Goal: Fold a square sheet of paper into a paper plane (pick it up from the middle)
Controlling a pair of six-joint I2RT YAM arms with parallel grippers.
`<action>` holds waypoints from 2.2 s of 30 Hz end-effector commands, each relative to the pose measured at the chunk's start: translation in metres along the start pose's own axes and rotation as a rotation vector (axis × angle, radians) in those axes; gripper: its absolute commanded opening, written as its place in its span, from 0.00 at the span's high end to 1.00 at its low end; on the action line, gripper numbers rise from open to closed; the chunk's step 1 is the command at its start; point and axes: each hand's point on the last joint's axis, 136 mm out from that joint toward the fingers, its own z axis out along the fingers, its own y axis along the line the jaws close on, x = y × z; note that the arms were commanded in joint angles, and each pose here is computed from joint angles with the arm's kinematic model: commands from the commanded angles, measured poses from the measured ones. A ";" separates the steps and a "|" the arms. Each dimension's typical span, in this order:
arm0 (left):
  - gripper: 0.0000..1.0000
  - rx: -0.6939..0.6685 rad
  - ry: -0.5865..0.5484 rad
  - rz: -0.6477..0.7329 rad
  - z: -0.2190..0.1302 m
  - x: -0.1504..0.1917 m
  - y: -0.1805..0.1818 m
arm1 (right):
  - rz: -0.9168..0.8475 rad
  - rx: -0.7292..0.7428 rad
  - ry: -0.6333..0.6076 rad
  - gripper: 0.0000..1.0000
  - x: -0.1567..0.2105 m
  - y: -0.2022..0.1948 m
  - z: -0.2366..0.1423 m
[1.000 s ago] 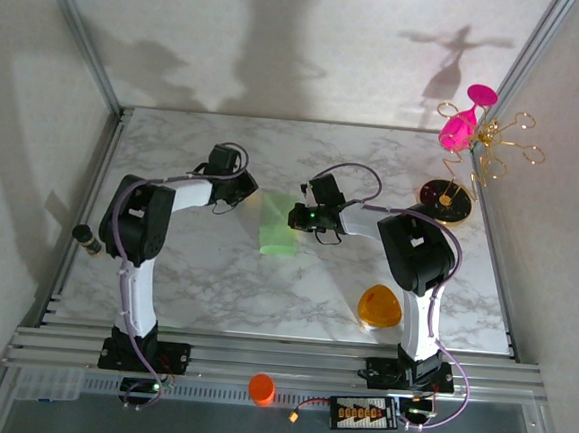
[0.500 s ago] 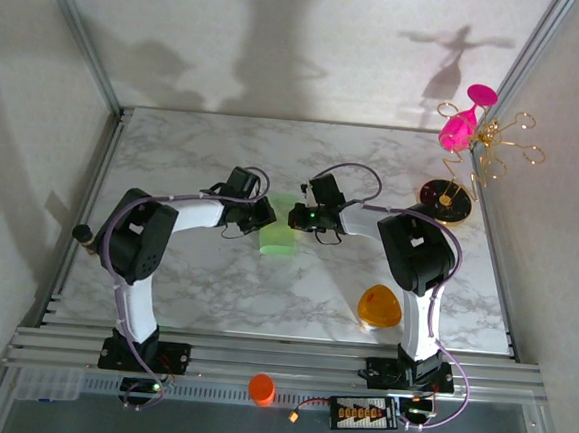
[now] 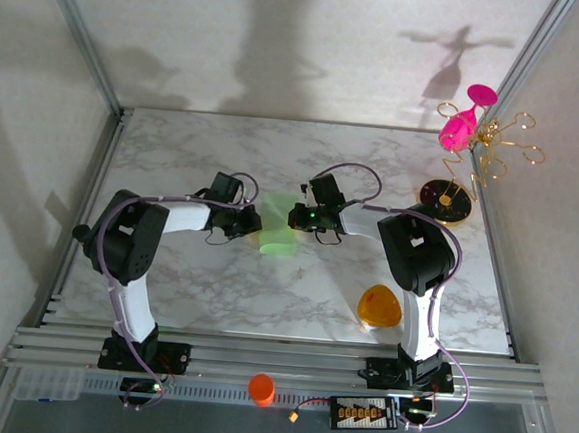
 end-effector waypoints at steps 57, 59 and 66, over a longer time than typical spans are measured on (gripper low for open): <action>0.89 -0.106 0.112 -0.127 0.008 0.053 0.037 | 0.131 0.529 0.374 0.96 0.136 -0.149 0.004; 0.89 -0.122 0.104 -0.141 -0.001 0.053 0.046 | 0.130 0.530 0.375 0.96 0.137 -0.150 0.004; 0.87 0.048 0.042 -0.150 -0.026 0.031 -0.009 | 0.130 0.530 0.370 0.96 0.137 -0.150 0.004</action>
